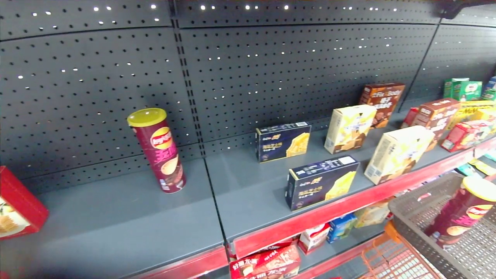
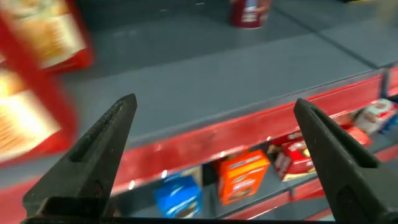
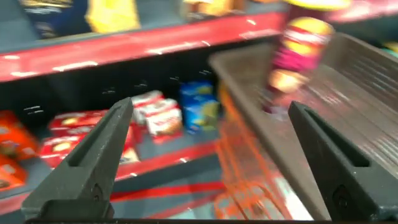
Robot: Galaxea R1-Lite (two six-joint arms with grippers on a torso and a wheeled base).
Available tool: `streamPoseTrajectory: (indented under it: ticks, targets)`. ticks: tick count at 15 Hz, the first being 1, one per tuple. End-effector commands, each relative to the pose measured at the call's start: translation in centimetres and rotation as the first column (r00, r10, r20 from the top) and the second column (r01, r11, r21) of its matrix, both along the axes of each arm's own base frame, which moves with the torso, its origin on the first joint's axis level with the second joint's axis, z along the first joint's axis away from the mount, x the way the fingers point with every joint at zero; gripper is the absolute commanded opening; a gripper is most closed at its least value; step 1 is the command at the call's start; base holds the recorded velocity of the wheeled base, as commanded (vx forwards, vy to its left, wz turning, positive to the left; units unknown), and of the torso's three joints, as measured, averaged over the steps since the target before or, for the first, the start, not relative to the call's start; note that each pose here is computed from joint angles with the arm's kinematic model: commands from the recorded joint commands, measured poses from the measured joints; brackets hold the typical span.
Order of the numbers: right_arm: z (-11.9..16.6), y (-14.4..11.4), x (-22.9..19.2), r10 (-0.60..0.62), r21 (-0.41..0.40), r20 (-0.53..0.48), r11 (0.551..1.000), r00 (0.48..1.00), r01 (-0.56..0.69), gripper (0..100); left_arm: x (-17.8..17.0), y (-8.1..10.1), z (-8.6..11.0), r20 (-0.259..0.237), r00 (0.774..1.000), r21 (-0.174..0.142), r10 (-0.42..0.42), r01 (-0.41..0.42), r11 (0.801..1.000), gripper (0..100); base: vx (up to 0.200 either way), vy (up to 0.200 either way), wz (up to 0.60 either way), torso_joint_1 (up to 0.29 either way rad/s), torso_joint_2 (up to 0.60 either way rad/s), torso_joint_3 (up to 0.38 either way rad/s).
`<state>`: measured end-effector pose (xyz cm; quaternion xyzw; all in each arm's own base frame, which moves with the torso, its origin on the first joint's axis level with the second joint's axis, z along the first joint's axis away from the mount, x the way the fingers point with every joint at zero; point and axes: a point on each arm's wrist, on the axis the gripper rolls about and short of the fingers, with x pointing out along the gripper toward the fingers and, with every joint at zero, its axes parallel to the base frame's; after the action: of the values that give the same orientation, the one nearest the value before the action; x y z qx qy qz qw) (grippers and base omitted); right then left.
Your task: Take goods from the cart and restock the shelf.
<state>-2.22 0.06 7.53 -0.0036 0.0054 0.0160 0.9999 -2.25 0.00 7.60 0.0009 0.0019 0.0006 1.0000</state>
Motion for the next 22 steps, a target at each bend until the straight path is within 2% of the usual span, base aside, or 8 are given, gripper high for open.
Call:
streamPoseTrajectory:
  ticks: [1, 11, 22]
  targets:
    - [0.02, 0.00, 0.08, 0.003, 0.000, -0.011, 1.000, 1.000, -0.003, 100, 0.01, 0.00, 0.00, -0.001, 1.000, 0.000, 0.000, 0.000, 1.000, 100, 0.000, 0.000, -0.60, -0.002, 0.00, 0.002]
    - [0.04, -0.01, 0.15, 0.010, 0.000, -0.020, 1.000, 1.000, -0.010, 100, 0.01, 0.00, 0.00, -0.001, 1.000, 0.000, 0.000, 0.000, 1.000, 100, 0.000, 0.000, -0.60, 0.003, 0.00, 0.002]
    - [0.02, 0.01, -0.03, 0.005, -0.006, 0.008, 1.000, 1.000, -0.005, 100, 0.01, 0.00, 0.00, -0.001, 1.000, 0.000, 0.000, 0.000, 1.000, 100, 0.000, 0.000, 0.00, 0.000, 0.00, 0.000]
